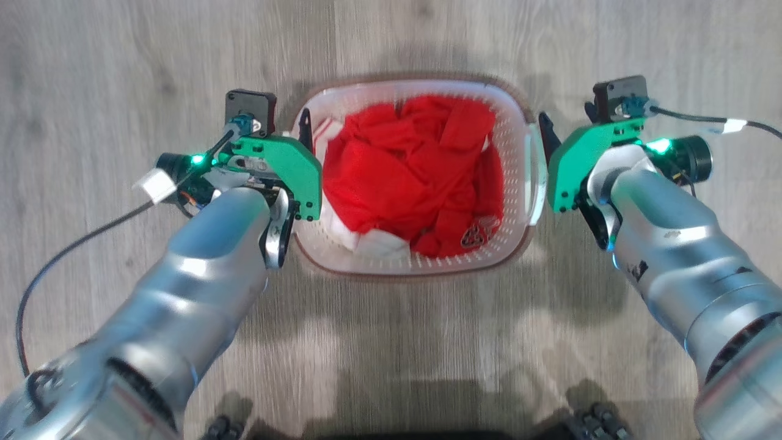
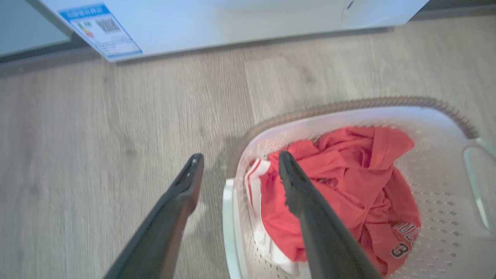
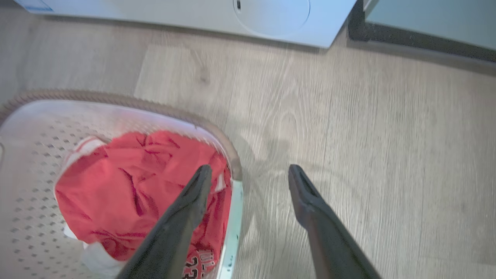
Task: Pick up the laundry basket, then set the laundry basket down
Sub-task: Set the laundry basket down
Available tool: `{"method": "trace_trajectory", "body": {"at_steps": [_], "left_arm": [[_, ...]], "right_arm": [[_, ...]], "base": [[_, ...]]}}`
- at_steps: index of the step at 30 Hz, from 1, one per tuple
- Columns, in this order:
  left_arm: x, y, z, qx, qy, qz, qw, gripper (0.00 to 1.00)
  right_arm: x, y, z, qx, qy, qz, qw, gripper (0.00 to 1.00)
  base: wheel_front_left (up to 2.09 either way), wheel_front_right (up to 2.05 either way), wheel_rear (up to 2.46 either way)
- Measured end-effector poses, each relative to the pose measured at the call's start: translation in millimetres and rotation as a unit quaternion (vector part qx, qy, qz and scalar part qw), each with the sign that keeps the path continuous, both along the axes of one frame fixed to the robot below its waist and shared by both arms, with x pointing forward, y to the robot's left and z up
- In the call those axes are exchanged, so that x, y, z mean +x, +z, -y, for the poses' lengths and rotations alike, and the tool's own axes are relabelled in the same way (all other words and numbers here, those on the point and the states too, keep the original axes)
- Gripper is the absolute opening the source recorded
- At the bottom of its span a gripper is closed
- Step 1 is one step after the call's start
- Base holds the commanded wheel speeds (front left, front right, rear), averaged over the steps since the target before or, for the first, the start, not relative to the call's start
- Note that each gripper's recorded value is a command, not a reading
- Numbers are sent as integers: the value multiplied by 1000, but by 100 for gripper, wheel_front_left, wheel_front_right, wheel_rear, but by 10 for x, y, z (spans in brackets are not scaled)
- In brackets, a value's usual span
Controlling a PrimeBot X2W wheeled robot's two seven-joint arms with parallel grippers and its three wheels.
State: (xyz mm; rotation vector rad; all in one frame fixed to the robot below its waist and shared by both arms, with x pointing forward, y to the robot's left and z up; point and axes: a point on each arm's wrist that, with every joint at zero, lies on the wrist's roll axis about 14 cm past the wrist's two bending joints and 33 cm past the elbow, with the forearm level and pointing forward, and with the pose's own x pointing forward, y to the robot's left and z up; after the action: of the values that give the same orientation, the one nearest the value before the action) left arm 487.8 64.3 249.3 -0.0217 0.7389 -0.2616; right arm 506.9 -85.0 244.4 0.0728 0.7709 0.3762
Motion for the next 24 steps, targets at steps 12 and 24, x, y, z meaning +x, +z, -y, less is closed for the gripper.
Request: {"method": "trace_trajectory", "body": {"at_steps": [12,24], "left_arm": [[-337,932,-119,-27,37,140,989,100],[-770,1709,-382,-30,72,257,963,100]], "right_arm": [[63,1138,49,49,-24,155,986,100],[-517,1835,28,59,-37,267,961,100]], "base": [[0,0,0],[0,0,0]]}}
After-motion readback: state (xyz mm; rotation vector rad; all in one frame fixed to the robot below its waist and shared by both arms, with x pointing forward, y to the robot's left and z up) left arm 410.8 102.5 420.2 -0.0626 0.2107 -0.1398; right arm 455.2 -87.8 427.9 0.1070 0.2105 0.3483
